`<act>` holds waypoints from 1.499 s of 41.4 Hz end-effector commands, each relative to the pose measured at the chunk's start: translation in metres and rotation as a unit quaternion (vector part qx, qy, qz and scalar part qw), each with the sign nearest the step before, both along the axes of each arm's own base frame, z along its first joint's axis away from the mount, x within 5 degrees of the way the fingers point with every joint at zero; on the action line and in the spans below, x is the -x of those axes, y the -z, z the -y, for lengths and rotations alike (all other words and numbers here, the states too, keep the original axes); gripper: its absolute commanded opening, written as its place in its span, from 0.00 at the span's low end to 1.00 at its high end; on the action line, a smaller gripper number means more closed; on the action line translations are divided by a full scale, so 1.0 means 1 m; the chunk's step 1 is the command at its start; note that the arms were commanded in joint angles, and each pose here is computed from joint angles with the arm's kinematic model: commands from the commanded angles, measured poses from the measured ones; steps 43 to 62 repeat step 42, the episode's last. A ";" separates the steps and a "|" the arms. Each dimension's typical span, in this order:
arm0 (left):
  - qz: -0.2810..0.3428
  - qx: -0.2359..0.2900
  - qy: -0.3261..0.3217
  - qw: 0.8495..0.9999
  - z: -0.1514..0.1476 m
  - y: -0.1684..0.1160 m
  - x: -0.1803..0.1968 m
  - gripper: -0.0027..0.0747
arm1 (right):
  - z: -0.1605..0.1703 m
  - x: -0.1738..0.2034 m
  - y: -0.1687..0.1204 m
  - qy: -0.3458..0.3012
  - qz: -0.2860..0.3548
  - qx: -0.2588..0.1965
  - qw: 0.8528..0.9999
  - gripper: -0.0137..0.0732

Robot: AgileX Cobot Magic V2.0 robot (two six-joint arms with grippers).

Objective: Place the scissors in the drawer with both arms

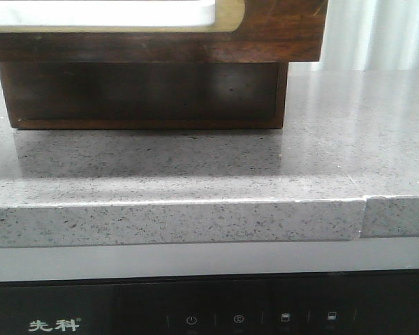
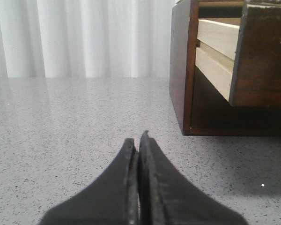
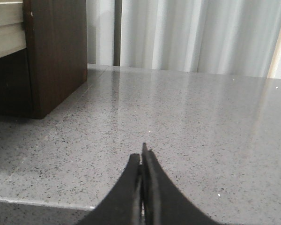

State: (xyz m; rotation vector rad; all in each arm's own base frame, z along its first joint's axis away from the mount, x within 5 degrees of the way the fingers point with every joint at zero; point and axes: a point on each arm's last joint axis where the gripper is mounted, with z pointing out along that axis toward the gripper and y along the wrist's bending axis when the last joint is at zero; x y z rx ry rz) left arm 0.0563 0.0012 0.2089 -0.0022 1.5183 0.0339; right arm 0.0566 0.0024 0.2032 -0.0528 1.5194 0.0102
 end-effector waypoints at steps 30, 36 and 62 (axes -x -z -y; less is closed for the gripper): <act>0.040 0.007 0.000 0.999 0.000 -0.001 0.001 0.01 | 0.001 0.002 -0.007 0.004 0.046 -0.023 0.999 0.08; 0.040 0.007 0.000 0.999 0.000 -0.001 0.001 0.01 | 0.001 0.002 -0.007 0.004 0.046 -0.023 0.999 0.08; 0.040 0.007 0.000 0.999 0.000 -0.001 0.001 0.01 | 0.001 0.002 -0.007 0.004 0.046 -0.023 0.999 0.08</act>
